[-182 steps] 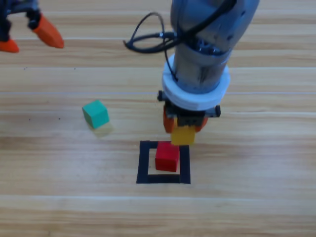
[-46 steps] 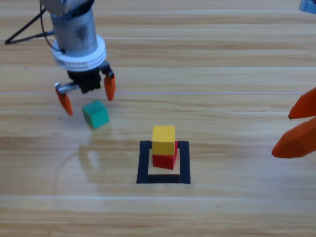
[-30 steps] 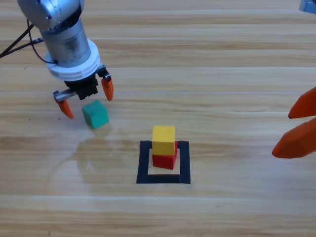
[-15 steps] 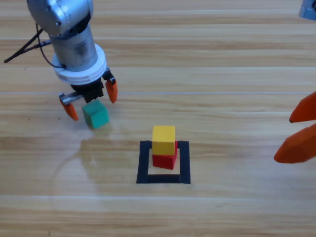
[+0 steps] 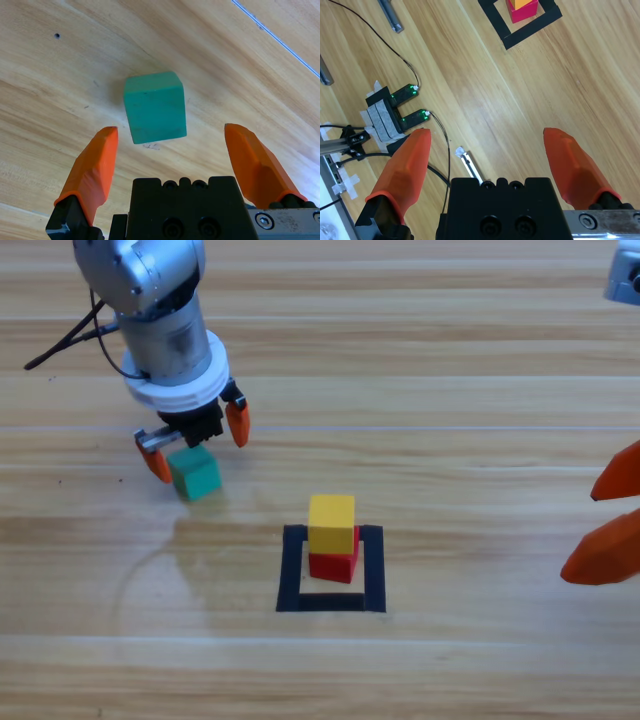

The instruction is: Stack the blocks in the rectangular block: red at the bottom, yellow in the middle, green on top

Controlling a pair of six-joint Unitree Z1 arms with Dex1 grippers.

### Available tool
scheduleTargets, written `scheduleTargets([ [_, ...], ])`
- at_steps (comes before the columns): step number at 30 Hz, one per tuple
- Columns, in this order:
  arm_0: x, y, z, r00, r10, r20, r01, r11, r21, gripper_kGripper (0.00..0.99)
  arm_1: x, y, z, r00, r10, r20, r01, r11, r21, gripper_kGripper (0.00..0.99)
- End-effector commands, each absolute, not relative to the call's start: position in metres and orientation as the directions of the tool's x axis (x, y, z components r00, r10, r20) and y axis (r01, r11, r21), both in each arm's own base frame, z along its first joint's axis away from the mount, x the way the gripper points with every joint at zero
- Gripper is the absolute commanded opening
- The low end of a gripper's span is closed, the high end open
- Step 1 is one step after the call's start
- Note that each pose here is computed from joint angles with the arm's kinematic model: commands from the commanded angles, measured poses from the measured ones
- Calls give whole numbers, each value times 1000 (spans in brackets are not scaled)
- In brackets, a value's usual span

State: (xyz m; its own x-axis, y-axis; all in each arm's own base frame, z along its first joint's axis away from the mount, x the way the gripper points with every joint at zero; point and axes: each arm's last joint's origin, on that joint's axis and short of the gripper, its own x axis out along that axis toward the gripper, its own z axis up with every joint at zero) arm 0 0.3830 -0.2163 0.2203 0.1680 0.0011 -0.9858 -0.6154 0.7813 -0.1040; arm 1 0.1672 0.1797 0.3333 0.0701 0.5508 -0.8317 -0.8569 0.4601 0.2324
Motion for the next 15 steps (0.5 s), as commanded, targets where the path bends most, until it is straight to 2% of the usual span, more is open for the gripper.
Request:
scheduleTargets([
  [1, 389, -220, 192, 120, 30, -992, -625, 779, -52, 911, 180, 181, 316, 63, 515, -855, -836, 495, 237, 989],
  [15, 399, -209, 183, 94, 24, -995, -659, 751, -44, 911, 179, 180, 315, 66, 510, -858, -836, 497, 232, 989],
])
